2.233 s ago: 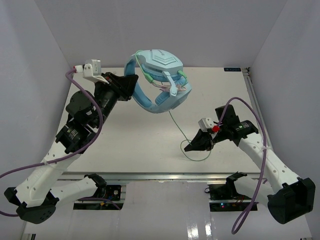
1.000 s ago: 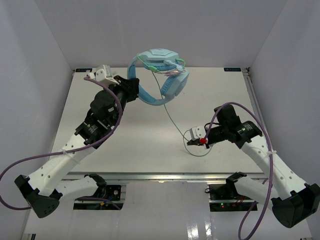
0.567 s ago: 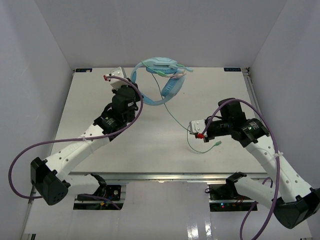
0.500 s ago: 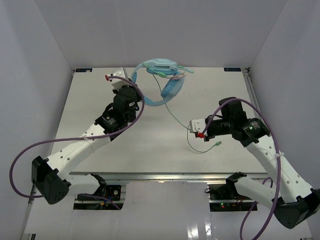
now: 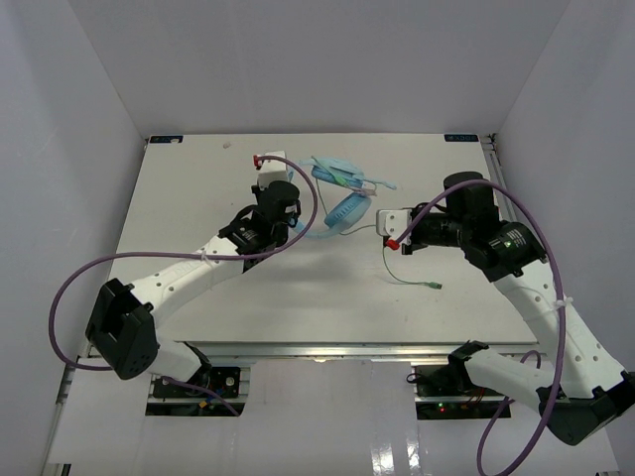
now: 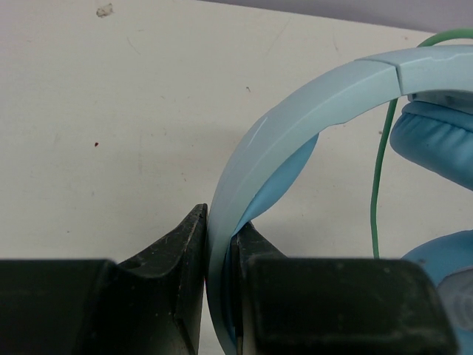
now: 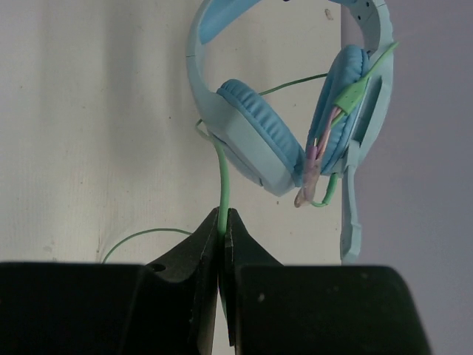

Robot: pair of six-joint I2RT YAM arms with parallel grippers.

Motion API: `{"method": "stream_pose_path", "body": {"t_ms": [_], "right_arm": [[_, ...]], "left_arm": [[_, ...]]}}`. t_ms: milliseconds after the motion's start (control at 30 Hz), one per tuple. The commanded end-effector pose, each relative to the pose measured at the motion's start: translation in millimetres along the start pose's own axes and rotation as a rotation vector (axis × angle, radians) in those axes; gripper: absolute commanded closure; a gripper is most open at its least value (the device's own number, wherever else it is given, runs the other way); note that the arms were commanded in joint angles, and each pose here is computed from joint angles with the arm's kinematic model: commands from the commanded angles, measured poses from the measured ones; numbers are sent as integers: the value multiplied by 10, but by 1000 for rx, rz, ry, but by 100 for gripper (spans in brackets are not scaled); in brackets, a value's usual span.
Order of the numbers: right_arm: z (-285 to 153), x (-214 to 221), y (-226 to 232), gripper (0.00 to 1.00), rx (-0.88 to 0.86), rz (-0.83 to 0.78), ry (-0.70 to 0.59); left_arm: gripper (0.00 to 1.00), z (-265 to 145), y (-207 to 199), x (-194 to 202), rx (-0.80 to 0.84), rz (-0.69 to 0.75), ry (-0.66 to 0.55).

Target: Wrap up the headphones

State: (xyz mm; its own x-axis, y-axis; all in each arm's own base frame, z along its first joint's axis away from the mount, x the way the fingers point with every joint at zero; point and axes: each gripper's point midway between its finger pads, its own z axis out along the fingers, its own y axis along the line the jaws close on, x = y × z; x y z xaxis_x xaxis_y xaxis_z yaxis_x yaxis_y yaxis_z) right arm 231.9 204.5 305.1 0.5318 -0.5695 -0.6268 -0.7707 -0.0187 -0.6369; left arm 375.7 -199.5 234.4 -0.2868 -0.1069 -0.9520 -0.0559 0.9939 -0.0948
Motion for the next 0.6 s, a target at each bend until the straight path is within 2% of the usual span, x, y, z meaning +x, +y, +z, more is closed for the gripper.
{"method": "stream_pose_path", "body": {"t_ms": [0,367,567], "right_arm": [[-102,-172,-283,92,94,-46,-17],[-163,-36,-325,92,137,-70,58],[-121,25,-239,92,109,-77,67]], "left_arm": [[100,-1,-252,-142,99,-21,2],[100,-1,-205,121,103,120,84],[100,-37,-141,128,93,133,81]]}}
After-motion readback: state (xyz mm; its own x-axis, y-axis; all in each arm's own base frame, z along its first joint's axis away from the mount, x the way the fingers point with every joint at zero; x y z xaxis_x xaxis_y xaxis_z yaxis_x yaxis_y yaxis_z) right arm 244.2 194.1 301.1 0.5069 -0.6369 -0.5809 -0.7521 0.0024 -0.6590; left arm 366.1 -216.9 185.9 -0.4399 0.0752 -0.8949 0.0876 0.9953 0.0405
